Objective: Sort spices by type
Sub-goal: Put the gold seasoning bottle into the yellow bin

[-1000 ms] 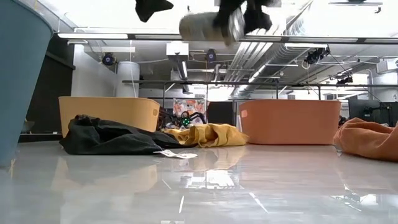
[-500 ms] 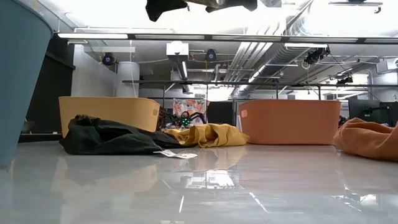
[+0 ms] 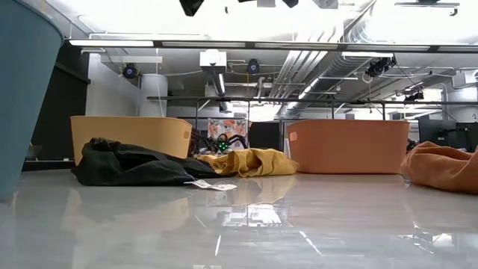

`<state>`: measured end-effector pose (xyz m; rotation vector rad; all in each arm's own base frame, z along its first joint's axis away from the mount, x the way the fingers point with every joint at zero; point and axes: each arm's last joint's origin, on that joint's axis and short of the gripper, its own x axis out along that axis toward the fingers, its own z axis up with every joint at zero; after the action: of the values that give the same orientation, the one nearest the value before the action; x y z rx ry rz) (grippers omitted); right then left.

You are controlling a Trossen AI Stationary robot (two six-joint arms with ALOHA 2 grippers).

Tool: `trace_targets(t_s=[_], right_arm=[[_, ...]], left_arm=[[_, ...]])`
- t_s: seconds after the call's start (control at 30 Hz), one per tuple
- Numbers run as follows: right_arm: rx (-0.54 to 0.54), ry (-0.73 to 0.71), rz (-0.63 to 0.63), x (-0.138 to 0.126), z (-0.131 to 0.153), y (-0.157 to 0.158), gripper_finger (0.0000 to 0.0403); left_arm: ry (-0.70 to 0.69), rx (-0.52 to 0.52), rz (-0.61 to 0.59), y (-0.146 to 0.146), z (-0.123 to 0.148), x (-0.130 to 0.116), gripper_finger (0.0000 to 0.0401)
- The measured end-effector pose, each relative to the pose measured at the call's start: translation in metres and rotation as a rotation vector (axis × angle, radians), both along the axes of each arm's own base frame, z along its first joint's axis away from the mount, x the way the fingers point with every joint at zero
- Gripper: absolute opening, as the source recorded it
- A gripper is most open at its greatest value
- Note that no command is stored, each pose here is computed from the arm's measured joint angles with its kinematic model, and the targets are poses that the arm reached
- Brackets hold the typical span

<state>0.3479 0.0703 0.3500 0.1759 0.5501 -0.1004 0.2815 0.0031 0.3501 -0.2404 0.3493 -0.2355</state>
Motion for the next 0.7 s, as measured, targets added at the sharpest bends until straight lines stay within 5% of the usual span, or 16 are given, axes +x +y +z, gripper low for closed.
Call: trace_targets(t_s=[0.17, 0.37, 0.57, 0.7], right_arm=[[-0.003, -0.002, 0.008, 0.000, 0.000, 0.000, 0.0276], [-0.033, 0.002, 0.026, 0.000, 0.000, 0.000, 0.0281], [-0.057, 0.017, 0.027, -0.002, 0.000, -0.001, 0.0367], [-0.065, 0.048, -0.013, -0.008, 0.002, -0.006, 0.0393]], left_arm=[[-0.016, 0.003, -0.006, -0.002, 0.001, 0.001, 0.0316], [-0.017, 0.018, 0.005, -0.001, 0.002, 0.000, 0.0240], [0.060, 0.054, 0.056, 0.007, -0.002, -0.010, 0.0240], [0.131, 0.129, 0.211, 0.023, 0.005, -0.038, 0.0240]])
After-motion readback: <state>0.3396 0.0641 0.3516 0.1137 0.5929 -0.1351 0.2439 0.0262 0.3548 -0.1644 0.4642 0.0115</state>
